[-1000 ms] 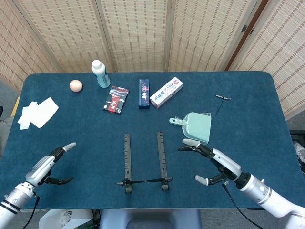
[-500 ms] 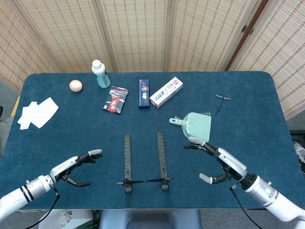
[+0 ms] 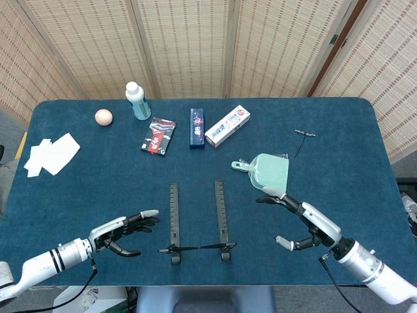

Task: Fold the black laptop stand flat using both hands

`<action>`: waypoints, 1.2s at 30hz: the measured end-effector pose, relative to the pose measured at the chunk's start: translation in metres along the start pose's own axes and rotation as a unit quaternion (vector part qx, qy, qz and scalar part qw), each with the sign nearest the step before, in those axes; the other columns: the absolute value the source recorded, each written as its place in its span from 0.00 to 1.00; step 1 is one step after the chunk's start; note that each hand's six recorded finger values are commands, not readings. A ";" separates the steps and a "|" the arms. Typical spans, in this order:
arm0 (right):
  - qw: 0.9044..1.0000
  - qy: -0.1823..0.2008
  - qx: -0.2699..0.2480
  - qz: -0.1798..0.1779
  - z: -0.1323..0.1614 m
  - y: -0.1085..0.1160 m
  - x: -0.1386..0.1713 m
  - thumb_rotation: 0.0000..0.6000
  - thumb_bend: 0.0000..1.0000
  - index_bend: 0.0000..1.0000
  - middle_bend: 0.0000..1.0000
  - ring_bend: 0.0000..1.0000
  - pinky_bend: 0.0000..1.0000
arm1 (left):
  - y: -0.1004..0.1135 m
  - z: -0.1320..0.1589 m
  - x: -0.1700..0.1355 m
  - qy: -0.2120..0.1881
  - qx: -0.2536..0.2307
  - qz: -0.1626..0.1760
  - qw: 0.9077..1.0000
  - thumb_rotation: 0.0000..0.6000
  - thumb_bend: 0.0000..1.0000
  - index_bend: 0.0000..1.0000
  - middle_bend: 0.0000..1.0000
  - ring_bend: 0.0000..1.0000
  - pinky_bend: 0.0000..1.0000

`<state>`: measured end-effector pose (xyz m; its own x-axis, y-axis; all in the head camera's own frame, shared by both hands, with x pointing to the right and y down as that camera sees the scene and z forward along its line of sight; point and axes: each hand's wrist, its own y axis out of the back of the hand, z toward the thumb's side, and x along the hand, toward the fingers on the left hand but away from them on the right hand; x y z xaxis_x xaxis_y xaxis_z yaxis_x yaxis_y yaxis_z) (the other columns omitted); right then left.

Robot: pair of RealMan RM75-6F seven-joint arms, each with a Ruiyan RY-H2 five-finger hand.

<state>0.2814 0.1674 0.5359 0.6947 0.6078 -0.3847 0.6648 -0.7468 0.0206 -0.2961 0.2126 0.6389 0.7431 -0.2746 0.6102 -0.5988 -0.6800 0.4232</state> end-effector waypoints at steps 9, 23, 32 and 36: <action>1.000 -0.005 0.001 -0.001 -0.005 0.003 0.003 1.00 0.25 0.06 0.18 0.00 0.10 | -0.008 0.005 0.009 -0.002 -0.033 -0.001 0.999 1.00 0.14 0.00 0.11 0.09 0.13; 1.000 -0.013 0.000 0.000 -0.010 0.004 0.004 1.00 0.25 0.05 0.17 0.00 0.10 | -0.022 0.001 0.012 0.003 -0.167 -0.007 0.986 1.00 0.11 0.00 0.07 0.09 0.14; 1.000 -0.018 0.000 0.000 -0.013 0.004 0.005 1.00 0.25 0.05 0.16 0.00 0.10 | -0.026 -0.002 0.019 0.002 -0.200 0.002 0.980 1.00 0.11 0.00 0.06 0.06 0.14; 1.000 -0.020 -0.001 -0.001 -0.014 0.003 0.006 1.00 0.25 0.05 0.16 0.00 0.10 | -0.030 -0.004 0.022 -0.003 -0.217 0.006 0.976 1.00 0.11 0.00 0.06 0.06 0.13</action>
<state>0.2914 0.1723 0.5465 0.6814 0.5981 -0.4220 0.6668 -0.7449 0.0210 -0.2636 0.2294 0.6421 0.7357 -0.2855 0.6142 -0.6772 -0.3239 0.6606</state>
